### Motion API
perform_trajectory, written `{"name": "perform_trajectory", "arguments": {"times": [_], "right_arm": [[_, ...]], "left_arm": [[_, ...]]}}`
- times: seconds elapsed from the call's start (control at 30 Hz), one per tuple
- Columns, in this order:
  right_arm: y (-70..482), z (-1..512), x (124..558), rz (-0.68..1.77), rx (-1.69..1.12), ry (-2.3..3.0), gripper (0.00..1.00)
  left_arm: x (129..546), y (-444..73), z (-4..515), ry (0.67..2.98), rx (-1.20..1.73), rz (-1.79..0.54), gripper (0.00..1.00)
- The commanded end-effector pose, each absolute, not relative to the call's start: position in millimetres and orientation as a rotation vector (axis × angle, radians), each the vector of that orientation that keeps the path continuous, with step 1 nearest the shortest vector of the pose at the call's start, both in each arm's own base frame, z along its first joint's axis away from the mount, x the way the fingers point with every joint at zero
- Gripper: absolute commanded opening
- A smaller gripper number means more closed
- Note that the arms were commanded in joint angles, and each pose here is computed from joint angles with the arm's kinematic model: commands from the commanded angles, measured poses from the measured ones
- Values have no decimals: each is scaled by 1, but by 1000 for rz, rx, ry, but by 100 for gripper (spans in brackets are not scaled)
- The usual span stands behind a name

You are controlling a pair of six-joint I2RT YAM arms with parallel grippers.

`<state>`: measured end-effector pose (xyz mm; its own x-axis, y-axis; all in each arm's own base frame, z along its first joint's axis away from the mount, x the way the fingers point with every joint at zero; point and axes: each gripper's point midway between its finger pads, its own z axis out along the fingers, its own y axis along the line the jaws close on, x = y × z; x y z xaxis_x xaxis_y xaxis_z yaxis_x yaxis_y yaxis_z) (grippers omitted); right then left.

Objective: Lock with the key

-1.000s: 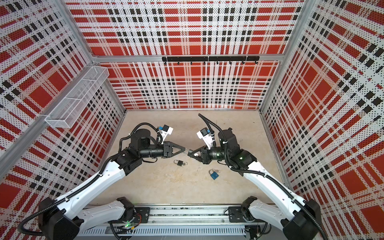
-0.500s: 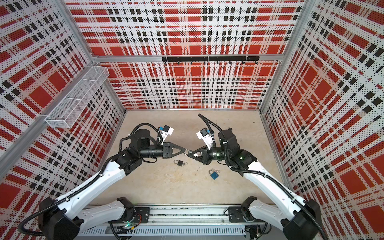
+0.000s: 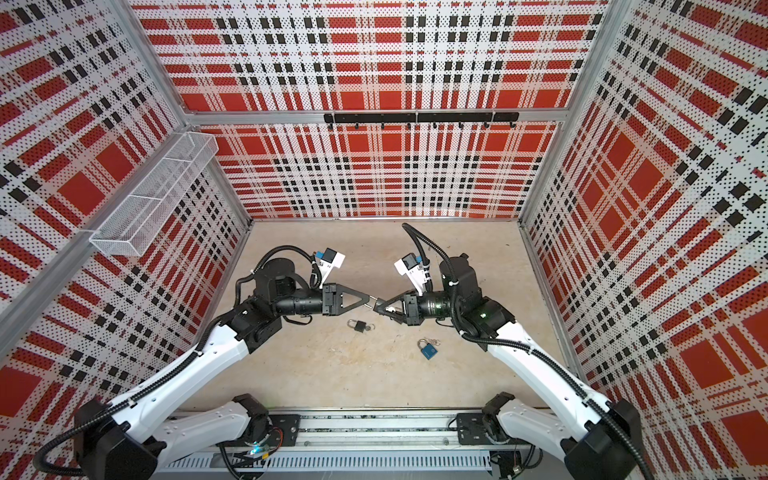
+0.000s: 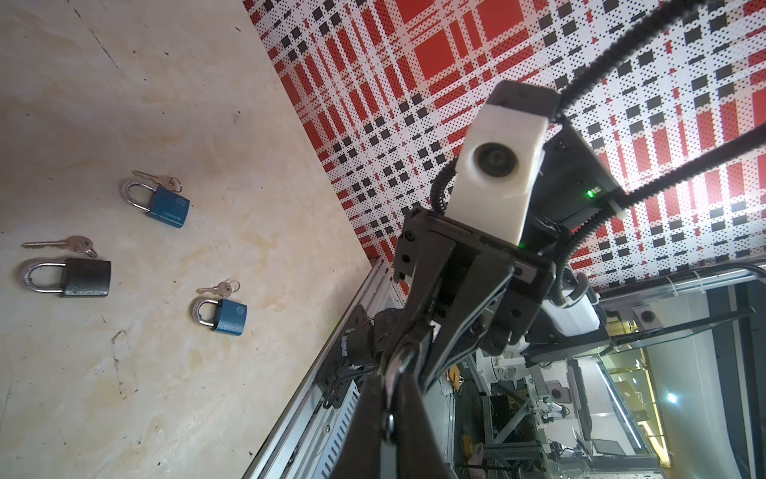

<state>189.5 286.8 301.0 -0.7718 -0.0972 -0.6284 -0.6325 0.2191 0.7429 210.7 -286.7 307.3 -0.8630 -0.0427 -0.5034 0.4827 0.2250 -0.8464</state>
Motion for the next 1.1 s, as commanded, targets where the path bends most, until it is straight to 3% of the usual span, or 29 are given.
{"name": "perform_trajectory", "arguments": {"times": [0.0,0.43,1.07], "right_arm": [[291,350,179,1676,-777,1810,0],[289,372,165,1803,-781,1722,0],[299,370,185,1813,-734,1693,0]], "left_arm": [[210,-284,285,2147,395,-1650,0],[217,-284,273,2153,388,-1595,0],[197,-299,278,2146,433,-1625,0]]}}
